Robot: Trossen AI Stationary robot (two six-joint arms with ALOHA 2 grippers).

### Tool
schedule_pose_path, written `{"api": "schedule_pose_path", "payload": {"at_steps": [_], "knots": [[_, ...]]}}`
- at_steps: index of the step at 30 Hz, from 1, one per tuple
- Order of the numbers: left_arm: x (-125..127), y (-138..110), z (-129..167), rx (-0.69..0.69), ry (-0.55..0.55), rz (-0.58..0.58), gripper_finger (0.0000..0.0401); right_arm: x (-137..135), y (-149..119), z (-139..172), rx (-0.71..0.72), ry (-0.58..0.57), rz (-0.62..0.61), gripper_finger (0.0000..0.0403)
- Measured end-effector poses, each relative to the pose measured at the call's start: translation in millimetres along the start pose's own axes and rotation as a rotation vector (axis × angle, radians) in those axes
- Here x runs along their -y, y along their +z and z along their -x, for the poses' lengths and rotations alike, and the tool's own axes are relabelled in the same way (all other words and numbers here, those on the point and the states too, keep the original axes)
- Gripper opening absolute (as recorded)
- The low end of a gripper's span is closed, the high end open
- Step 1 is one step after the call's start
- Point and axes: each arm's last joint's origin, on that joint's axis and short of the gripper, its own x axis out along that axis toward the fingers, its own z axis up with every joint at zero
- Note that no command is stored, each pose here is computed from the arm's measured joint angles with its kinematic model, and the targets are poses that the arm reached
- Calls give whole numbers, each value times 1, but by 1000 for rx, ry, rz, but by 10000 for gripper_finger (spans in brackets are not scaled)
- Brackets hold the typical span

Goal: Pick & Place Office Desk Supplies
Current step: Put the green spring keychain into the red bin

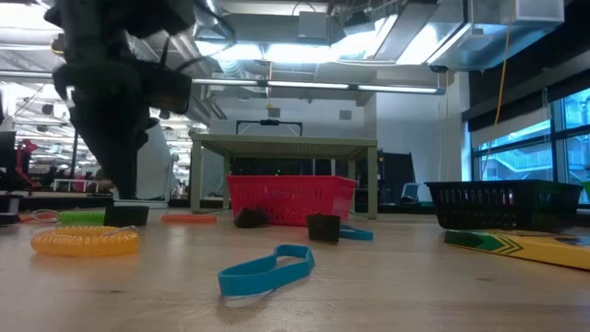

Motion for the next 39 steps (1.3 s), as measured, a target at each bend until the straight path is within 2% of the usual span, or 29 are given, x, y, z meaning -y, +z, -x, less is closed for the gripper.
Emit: {"api": "schedule_pose_path", "payload": {"at_steps": [5, 9, 16, 21, 27, 32, 39], "knots": [[-11, 6, 4, -66, 80, 10, 153, 3, 9, -13, -14, -43, 44, 145], [-15, 10, 7, -98, 80, -18, 153, 5, 12, -23, -59, -65, 61, 145], [-25, -3, 10, -244, 169, -85, 153, 7, 14, -29, -81, -81, 90, 145], [-23, -2, 8, -210, 205, -117, 153, 7, 15, -31, -81, -88, 91, 145], [-20, -3, -9, -264, 236, -167, 153, 7, 15, -31, -84, -86, 91, 145], [-18, -2, -22, -277, 225, -186, 153, 7, 15, -31, -98, -80, 87, 145], [-17, -1, -25, -285, 216, -198, 153, 6, 15, -32, -103, -72, 78, 145]]}}
